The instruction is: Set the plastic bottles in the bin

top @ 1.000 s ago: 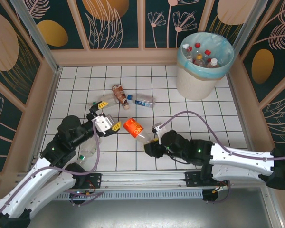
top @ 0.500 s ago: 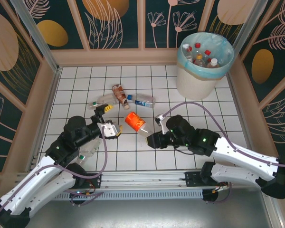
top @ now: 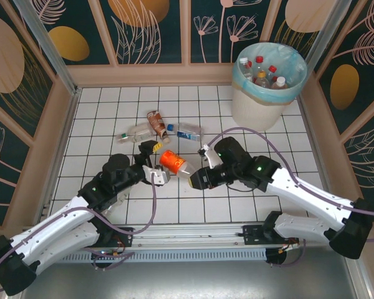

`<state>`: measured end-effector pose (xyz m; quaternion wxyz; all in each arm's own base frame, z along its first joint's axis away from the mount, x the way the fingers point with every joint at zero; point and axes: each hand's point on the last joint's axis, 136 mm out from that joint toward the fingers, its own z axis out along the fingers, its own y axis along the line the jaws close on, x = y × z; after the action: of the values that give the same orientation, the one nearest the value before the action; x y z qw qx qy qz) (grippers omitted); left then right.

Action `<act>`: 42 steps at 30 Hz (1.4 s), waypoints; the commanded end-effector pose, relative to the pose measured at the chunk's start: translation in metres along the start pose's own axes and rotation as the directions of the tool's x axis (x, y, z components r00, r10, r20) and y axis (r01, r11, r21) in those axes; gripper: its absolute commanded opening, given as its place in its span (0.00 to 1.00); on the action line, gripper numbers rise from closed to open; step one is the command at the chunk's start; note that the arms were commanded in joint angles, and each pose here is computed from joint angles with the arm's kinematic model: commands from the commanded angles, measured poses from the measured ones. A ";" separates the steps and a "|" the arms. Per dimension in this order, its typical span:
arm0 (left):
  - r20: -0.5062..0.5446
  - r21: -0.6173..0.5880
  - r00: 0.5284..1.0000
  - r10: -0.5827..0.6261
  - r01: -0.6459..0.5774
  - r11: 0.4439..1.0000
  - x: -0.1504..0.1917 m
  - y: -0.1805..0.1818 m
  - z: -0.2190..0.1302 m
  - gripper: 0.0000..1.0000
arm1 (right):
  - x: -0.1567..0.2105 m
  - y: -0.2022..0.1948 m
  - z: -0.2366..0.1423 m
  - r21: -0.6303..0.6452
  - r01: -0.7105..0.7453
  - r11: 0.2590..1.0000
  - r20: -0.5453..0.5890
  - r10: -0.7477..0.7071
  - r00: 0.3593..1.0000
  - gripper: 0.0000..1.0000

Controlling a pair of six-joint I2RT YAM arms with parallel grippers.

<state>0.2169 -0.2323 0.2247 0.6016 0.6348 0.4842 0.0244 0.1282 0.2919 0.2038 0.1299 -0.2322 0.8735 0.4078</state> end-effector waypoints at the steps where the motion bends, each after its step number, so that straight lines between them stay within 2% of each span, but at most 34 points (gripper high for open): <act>1: 0.033 -0.035 0.998 0.047 -0.046 0.998 -0.007 0.006 0.003 0.96 | -0.005 0.031 -0.004 -0.131 0.057 0.990 -0.033 -0.062 0.998 0.26; 6: -0.041 0.026 0.989 0.145 -0.144 0.989 0.016 -0.021 0.006 0.89 | 0.007 0.041 -0.001 -0.211 0.075 0.975 -0.115 -0.101 0.988 0.27; 12: 0.002 0.026 0.988 0.153 -0.153 0.988 0.011 -0.028 -0.003 0.73 | 0.004 0.038 0.002 -0.198 0.099 0.975 -0.144 -0.129 0.981 0.28; 17: 0.061 -0.004 0.990 0.129 -0.129 0.992 0.000 -0.025 -0.013 0.69 | -0.015 0.034 -0.008 -0.182 0.109 0.977 -0.100 -0.129 0.987 0.32; 20: 0.072 -0.007 0.990 0.117 -0.117 0.993 -0.003 -0.024 -0.016 0.61 | -0.028 0.033 -0.011 -0.186 0.111 0.976 -0.065 -0.125 0.990 0.32; 26: 0.093 -0.014 0.993 0.071 -0.070 0.997 -0.012 -0.015 -0.020 0.54 | -0.034 0.030 -0.007 -0.184 0.121 0.975 -0.066 -0.136 0.989 0.33; 32: 0.092 -0.024 0.995 0.035 -0.033 0.999 -0.016 -0.007 -0.025 0.47 | -0.047 0.024 -0.017 -0.167 0.124 0.978 -0.015 -0.128 0.992 0.41; 36: 0.124 -0.054 0.992 -0.010 0.017 0.998 -0.027 0.006 -0.031 0.33 | -0.063 0.025 -0.029 -0.148 0.132 0.980 0.045 -0.127 0.991 0.47; 40: 0.130 -0.078 0.991 -0.018 0.028 0.997 -0.029 0.013 -0.031 0.04 | -0.077 0.027 -0.041 -0.120 0.159 0.980 0.112 -0.145 0.983 0.51; 42: 0.127 -0.080 0.991 -0.034 0.045 0.996 -0.029 0.015 -0.030 0.04 | -0.083 0.027 -0.047 -0.106 0.171 0.979 0.151 -0.154 0.976 0.56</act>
<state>0.2001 -0.2179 0.2357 0.6312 0.6117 0.4761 0.0247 0.1586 0.2997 0.2597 0.1289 -0.2896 0.8220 0.4731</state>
